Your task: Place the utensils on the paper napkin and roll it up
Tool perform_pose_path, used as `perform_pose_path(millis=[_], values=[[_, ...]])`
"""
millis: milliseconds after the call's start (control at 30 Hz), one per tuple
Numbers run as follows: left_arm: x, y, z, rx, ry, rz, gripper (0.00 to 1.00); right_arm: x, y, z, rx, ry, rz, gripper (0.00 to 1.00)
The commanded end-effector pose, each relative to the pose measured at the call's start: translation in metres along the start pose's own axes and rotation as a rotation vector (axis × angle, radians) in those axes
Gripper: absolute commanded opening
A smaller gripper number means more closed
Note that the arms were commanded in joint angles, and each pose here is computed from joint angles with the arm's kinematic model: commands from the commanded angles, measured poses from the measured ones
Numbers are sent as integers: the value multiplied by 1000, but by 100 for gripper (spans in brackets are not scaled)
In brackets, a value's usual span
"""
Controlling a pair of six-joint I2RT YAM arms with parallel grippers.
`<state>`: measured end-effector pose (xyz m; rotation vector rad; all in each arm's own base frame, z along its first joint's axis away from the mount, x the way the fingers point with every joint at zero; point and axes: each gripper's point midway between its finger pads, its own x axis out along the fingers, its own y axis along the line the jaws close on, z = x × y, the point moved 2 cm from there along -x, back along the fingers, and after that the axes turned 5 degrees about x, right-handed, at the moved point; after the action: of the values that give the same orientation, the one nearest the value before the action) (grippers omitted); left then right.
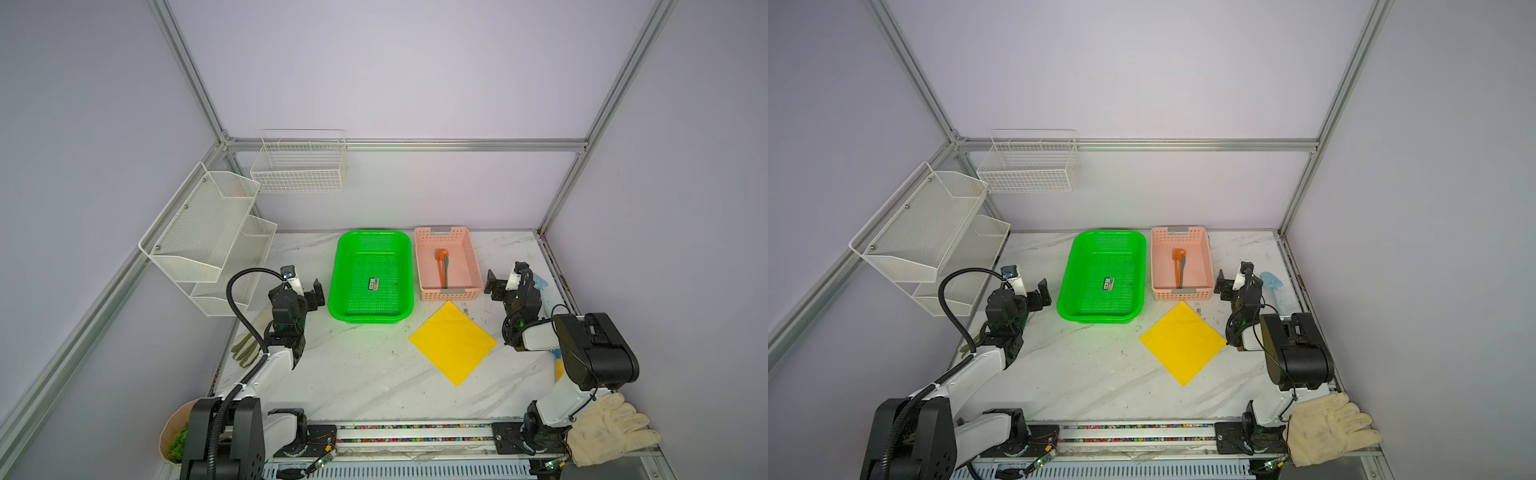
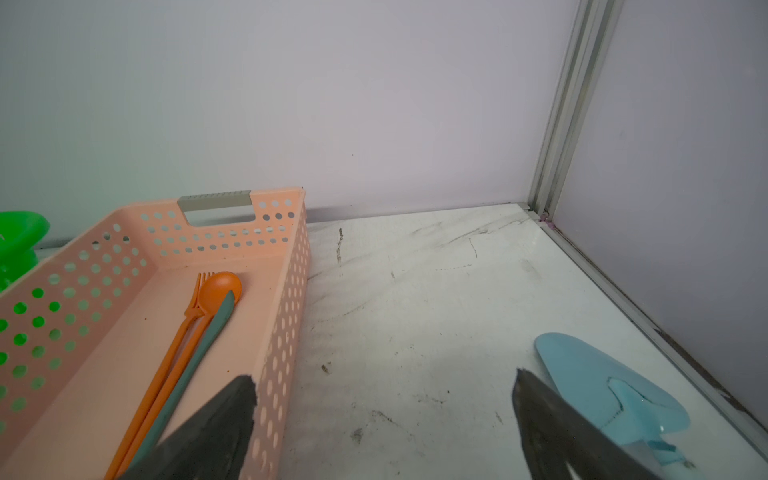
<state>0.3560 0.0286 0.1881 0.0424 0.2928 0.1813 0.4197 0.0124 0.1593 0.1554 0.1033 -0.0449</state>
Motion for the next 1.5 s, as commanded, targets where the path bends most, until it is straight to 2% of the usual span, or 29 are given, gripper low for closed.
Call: perform_pose_path(millis=[0,33,67,100,133,167,200,300,433,633,800,933,1100,1267,1467], values=[[-7,-1,54,-60,-45,-3,100,1,15,44,72,15,20,97],[-7,-5,56,-62,-11,-28,100,-1,22,59,113,7,58,97],[-8,-9,58,-69,15,-50,100,-3,27,67,216,12,82,97],[-8,-14,62,-83,35,-80,100,-6,24,71,376,47,58,97],[-9,-17,65,-118,51,-101,100,-8,25,72,453,92,57,97],[-11,-19,68,-158,60,-113,100,-13,36,84,458,87,136,97],[-14,-20,70,-206,73,-124,100,-15,51,95,443,98,224,97],[-23,-38,77,-210,149,-224,100,-5,84,109,377,226,290,97],[-42,-71,77,-170,185,-309,100,13,110,113,272,347,277,96],[-80,-114,61,-180,193,-420,100,40,130,95,209,508,224,90],[-117,-132,62,-190,164,-504,100,67,143,57,173,657,189,76],[-138,-140,46,-223,181,-563,99,89,149,24,126,743,132,61],[-153,-144,23,-230,205,-584,99,104,154,-21,73,857,83,47],[-159,-146,11,-227,222,-594,99,108,158,-49,17,899,19,44],[-161,-148,0,-224,242,-596,98,114,154,-67,-4,919,-32,34]])
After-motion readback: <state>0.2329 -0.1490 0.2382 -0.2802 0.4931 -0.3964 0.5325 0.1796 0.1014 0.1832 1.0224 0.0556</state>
